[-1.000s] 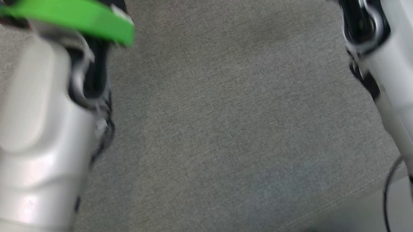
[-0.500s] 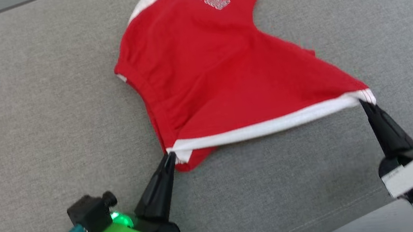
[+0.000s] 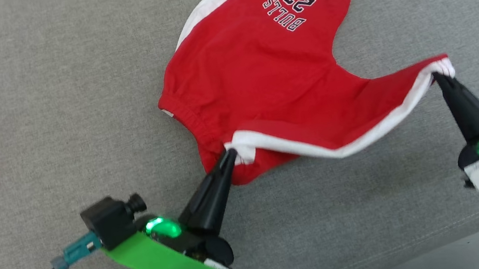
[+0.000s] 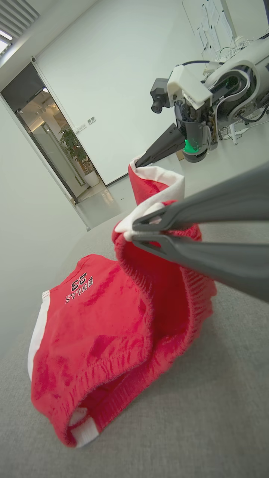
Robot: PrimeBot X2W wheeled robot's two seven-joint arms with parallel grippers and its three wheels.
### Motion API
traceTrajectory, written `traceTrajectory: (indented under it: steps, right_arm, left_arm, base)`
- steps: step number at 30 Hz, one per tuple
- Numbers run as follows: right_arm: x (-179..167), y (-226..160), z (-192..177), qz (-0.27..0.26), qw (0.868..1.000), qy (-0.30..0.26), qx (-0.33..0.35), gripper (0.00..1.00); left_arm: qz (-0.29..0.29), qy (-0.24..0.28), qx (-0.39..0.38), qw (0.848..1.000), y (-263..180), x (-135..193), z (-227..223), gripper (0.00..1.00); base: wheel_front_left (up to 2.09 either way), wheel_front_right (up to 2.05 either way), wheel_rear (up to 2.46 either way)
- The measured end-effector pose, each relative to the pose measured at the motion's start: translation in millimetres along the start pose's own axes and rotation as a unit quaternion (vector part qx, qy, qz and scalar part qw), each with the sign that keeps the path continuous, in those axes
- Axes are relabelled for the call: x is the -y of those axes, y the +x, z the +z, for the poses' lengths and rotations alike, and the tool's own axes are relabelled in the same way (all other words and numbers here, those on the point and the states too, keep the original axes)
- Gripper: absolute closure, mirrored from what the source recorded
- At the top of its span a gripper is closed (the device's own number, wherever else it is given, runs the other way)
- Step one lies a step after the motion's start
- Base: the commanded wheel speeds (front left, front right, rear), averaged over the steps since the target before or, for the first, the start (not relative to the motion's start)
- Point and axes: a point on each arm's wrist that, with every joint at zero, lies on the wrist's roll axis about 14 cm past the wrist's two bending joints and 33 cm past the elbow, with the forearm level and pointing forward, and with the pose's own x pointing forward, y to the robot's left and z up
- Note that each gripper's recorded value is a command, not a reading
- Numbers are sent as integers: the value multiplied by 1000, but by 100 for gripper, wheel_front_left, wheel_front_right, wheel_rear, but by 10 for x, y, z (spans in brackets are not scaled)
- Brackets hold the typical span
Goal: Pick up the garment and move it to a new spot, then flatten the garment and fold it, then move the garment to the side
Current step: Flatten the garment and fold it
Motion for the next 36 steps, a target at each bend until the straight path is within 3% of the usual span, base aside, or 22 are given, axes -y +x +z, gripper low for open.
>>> traceTrajectory:
  steps: [8,15,22,33,34,35,36]
  right_arm:
    - [115,1090,-24,16,998,-49,-46,100]
    - [123,1773,-234,17,992,-87,-88,100]
    - [119,2201,-369,15,990,-98,-101,100]
    - [199,2503,-597,9,985,-127,-118,100]
    - [205,2516,-601,9,985,-127,-115,79]
    - [208,2535,-598,9,986,-126,-109,33]
    - [216,2551,-597,8,987,-126,-104,0]
  left_arm:
    - [62,-18,60,996,543,-500,456,100]
    - [130,-14,96,987,617,-910,628,100]
    - [153,7,112,982,710,-1097,689,100]
    - [184,17,116,976,850,-1393,707,100]
    - [186,17,116,976,856,-1407,708,100]
    - [187,18,117,975,862,-1424,706,91]
    - [190,19,118,974,862,-1446,707,57]
  base:
    - [0,0,0]
    - [0,0,0]
    - [0,0,0]
    - [0,0,0]
    - [0,0,0]
    - [0,0,0]
    - [0,0,0]
